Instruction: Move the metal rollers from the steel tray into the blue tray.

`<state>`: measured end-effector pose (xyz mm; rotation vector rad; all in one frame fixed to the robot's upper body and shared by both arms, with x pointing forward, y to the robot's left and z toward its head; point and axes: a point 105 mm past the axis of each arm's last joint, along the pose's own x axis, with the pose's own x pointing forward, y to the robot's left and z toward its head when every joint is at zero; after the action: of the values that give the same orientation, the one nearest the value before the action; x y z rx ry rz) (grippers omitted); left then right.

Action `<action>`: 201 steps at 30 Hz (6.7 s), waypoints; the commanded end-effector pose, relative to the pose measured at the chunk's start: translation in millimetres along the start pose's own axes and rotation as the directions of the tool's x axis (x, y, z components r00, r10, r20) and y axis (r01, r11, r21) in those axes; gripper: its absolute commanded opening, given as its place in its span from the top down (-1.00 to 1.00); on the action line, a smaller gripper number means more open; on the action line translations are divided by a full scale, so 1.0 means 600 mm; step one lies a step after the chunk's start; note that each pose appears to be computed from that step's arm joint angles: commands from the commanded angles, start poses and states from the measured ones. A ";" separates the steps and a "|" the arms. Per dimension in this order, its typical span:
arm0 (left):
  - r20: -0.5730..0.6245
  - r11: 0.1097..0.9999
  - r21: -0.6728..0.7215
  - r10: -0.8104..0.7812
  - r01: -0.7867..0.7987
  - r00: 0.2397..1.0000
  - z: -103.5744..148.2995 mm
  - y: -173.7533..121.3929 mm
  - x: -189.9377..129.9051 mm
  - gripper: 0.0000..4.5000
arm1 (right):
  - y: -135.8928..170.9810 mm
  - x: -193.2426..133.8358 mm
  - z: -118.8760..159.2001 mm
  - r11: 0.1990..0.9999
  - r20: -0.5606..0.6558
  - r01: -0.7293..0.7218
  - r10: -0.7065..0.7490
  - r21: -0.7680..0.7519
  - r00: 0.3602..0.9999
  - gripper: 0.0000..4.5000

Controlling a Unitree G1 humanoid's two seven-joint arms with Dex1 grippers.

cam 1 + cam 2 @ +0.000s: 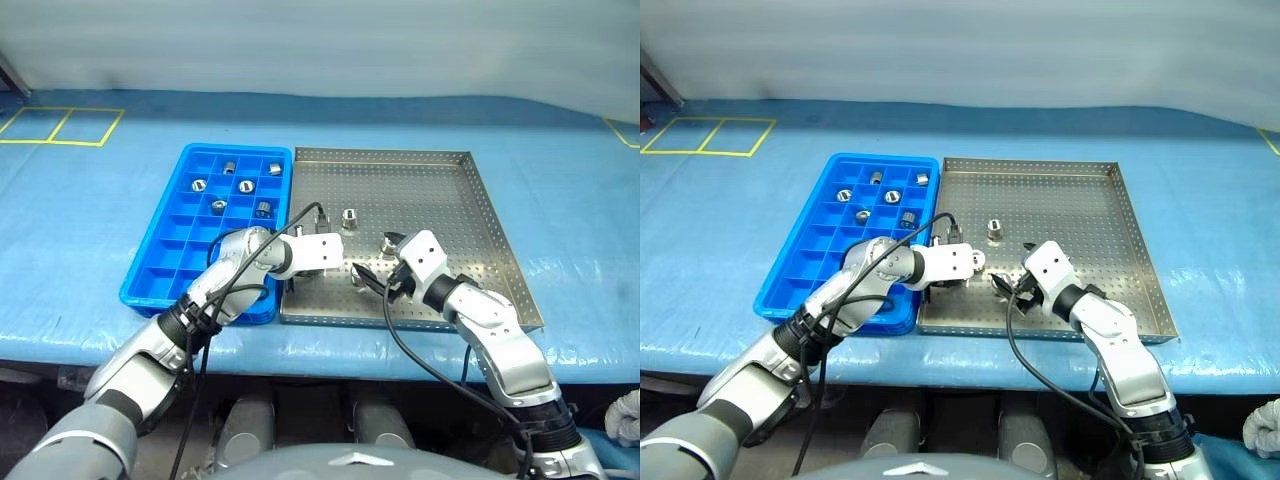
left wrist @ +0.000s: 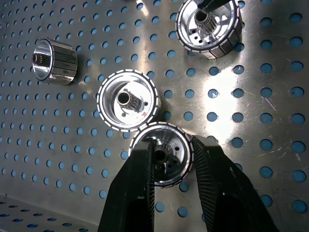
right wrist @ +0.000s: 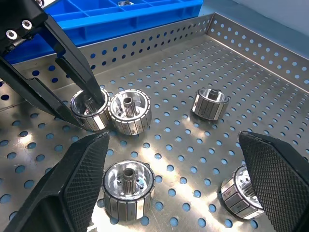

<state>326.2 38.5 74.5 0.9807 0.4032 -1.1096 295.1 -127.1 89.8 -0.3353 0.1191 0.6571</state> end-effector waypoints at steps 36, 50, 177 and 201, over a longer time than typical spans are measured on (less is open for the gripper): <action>0.506 0.976 -0.100 0.217 -0.193 0.835 0.079 0.023 -0.099 0.61 | -0.008 0.023 0.115 0.630 0.348 -0.207 -0.107 0.748 0.931 -1.00; 0.527 0.975 -0.073 0.216 -0.209 0.822 0.091 0.025 -0.093 0.61 | -0.006 0.031 0.109 0.609 0.329 -0.211 -0.088 0.765 0.940 -0.31; -0.070 0.543 -0.562 0.720 -0.623 0.691 -0.146 0.014 -0.266 -0.20 | 0.146 0.172 0.149 0.899 0.228 -0.428 0.400 0.089 0.888 0.49; 0.328 0.783 -0.550 0.523 -0.291 0.787 0.000 0.042 -0.153 -0.22 | -0.027 0.057 0.141 0.999 0.200 -0.013 0.019 -0.029 0.980 -0.62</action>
<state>311.0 109.2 144.7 0.3207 0.0748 -0.6567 335.7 -80.5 161.0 -0.2456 -0.0689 0.7463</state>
